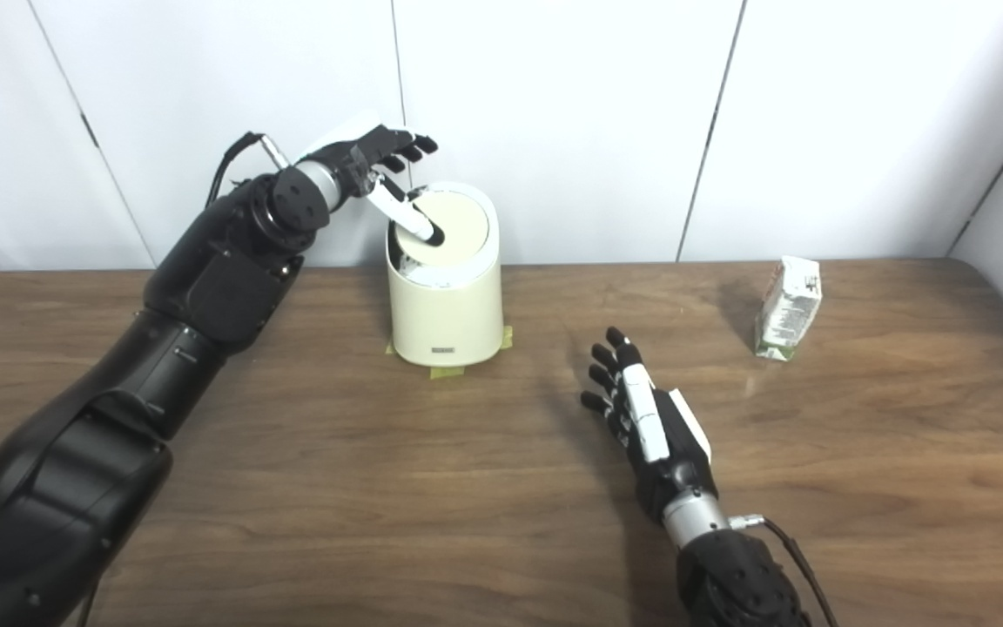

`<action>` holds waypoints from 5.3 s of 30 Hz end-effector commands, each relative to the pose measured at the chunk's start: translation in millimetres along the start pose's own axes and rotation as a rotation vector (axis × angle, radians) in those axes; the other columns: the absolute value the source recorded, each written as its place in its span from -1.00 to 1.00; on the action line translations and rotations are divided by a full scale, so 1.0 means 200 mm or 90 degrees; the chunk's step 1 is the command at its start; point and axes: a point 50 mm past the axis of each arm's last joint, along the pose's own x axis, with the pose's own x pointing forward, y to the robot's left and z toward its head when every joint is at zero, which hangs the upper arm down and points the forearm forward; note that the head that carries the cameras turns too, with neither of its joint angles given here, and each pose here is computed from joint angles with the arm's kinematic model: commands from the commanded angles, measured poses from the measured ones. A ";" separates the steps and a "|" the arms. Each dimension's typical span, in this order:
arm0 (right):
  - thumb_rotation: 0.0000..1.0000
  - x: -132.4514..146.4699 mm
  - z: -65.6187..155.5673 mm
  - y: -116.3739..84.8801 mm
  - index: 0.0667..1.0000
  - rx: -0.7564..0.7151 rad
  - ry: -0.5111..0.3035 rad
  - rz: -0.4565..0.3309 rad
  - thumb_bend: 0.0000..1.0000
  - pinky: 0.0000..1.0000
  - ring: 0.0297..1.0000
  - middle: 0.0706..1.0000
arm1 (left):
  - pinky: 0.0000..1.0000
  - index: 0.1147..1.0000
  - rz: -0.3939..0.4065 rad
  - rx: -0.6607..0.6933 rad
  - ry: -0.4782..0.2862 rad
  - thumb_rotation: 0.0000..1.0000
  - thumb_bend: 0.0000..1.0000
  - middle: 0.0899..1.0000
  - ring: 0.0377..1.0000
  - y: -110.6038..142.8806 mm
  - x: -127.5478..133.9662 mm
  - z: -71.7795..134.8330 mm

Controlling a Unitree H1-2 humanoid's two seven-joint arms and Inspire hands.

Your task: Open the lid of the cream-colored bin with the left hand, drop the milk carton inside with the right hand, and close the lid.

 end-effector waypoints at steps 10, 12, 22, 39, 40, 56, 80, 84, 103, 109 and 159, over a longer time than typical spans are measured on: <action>1.00 0.04 0.11 0.03 1.00 -0.001 -0.065 0.011 0.21 0.73 0.90 0.92 | 0.62 0.79 0.047 0.103 -0.053 -1.00 0.72 0.86 0.80 0.13 -0.02 0.12; 1.00 0.04 0.12 0.03 1.00 -0.001 -0.066 0.009 0.21 0.72 0.90 0.92 | 0.66 0.80 0.047 0.128 -0.057 -0.99 0.72 0.87 0.81 0.12 -0.02 0.12; 1.00 0.03 0.13 0.04 0.99 -0.001 -0.068 0.009 0.21 0.73 0.90 0.91 | 0.78 0.82 0.045 0.337 -0.077 -1.00 0.90 0.81 0.84 0.01 -0.02 0.12; 1.00 0.03 0.13 0.03 0.97 0.000 -0.066 0.003 0.26 0.68 0.88 0.90 | 0.57 0.71 0.065 -0.364 -0.084 -0.87 0.56 0.70 0.68 0.19 -0.17 -0.04; 1.00 0.03 0.13 0.03 0.97 -0.001 -0.066 0.002 0.25 0.68 0.88 0.90 | 0.57 0.71 0.076 -0.399 -0.085 -0.78 0.44 0.71 0.67 0.18 -0.18 -0.07; 0.99 0.01 0.14 -0.02 0.93 -0.015 -0.084 -0.003 0.25 0.71 0.86 0.89 | 0.82 0.86 0.137 -0.570 -0.118 0.59 -0.27 0.81 0.83 -0.13 -0.55 -0.36; -0.05 -0.03 0.18 -0.35 0.87 -0.271 -0.129 -0.156 0.41 0.53 0.68 0.76 | 0.88 0.94 0.235 -0.613 -0.091 1.00 -0.23 0.92 0.89 -0.55 -0.94 -0.51; -0.29 -0.07 0.18 -0.47 0.83 -0.329 -0.120 -0.198 0.46 0.54 0.69 0.74 | 0.90 0.94 0.227 -0.633 -0.093 1.00 -0.21 0.93 0.92 -0.57 -0.93 -0.54; -0.59 -0.13 0.54 -0.85 0.76 -0.460 -0.146 -0.370 0.61 0.42 0.62 0.72 | 0.86 0.88 0.227 -0.684 -0.088 1.00 -0.28 0.88 0.87 -0.59 -0.93 -0.52; -0.83 0.00 0.70 -0.91 0.78 -0.512 -0.140 -0.392 0.64 0.43 0.67 0.72 | 0.88 0.90 0.225 -0.721 -0.086 1.00 -0.29 0.89 0.87 -0.59 -0.93 -0.52; -0.95 0.58 0.62 -1.06 0.51 -0.595 0.041 -0.264 0.71 0.30 0.41 0.50 | 0.89 0.90 0.210 -0.782 -0.068 1.00 -0.31 0.88 0.87 -0.54 -0.97 -0.52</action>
